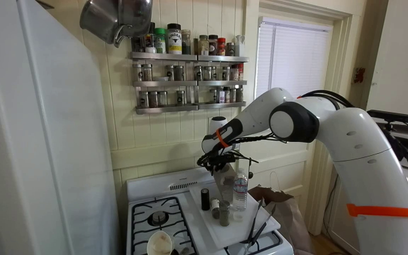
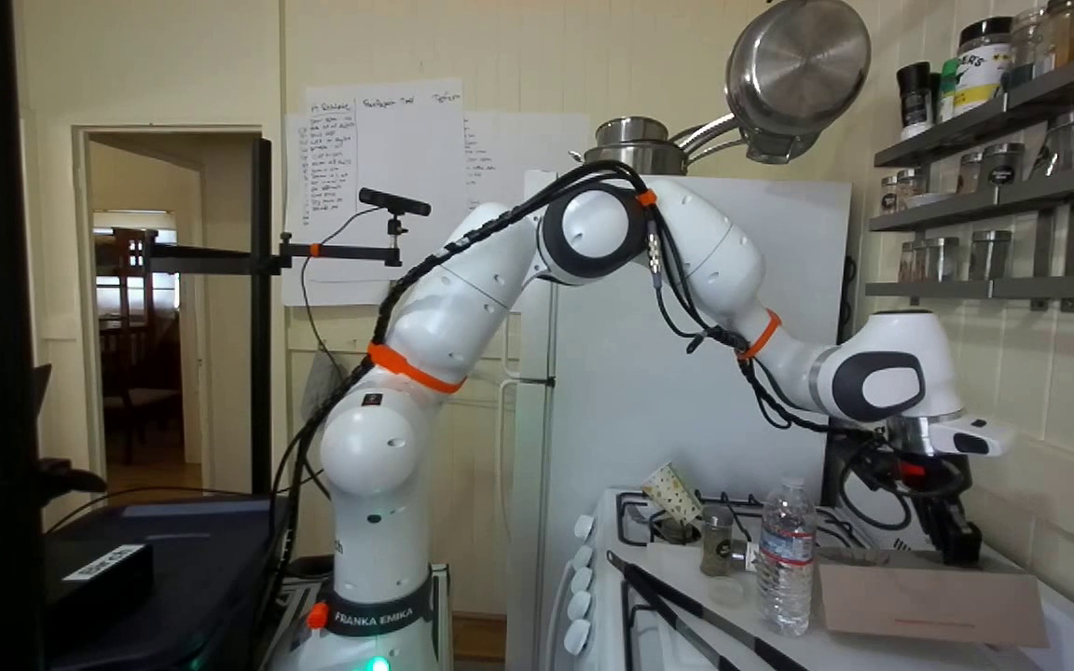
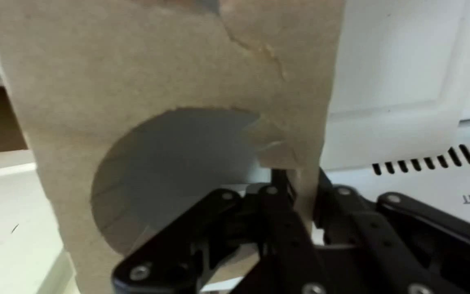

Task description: Put the water bottle on the white tray then move the brown box to the left side of the stovetop.

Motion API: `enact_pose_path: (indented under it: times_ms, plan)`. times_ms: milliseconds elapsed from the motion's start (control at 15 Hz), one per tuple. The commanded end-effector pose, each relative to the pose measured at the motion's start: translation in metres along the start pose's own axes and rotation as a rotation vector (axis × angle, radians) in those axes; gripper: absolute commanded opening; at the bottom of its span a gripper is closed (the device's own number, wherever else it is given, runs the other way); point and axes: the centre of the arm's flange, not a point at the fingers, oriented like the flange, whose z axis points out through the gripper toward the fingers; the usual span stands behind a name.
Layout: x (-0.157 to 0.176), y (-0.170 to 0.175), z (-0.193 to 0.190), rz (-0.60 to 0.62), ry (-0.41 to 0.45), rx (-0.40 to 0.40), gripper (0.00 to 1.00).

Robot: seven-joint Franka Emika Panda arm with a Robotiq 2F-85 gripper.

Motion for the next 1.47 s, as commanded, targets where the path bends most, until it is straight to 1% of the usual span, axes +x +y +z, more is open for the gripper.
enact_pose_path:
  times_ms: [0,67,133,267,333,467,667,800,1000,1200,1400]
  plan:
    - [0.012,0.014,-0.041,-0.030,0.025,-0.057,0.00]
    - [0.017,0.018,-0.053,-0.031,0.058,-0.070,0.00]
    - [0.023,0.020,-0.065,-0.027,0.118,-0.088,0.02]
    - [0.032,0.021,-0.092,-0.025,0.208,-0.095,0.01]
    - [0.033,0.017,-0.104,-0.043,0.240,-0.085,0.02]
    - [0.036,0.011,-0.127,-0.082,0.260,-0.046,0.02]
    - [0.024,-0.008,-0.157,-0.172,0.250,0.042,0.02]
    - [0.010,-0.033,-0.182,-0.258,0.259,0.120,0.02]
    - [-0.006,-0.071,-0.216,-0.402,0.279,0.212,0.02]
    - [-0.023,-0.105,-0.237,-0.527,0.272,0.323,0.02]
    - [-0.039,-0.131,-0.246,-0.608,0.241,0.458,0.02]
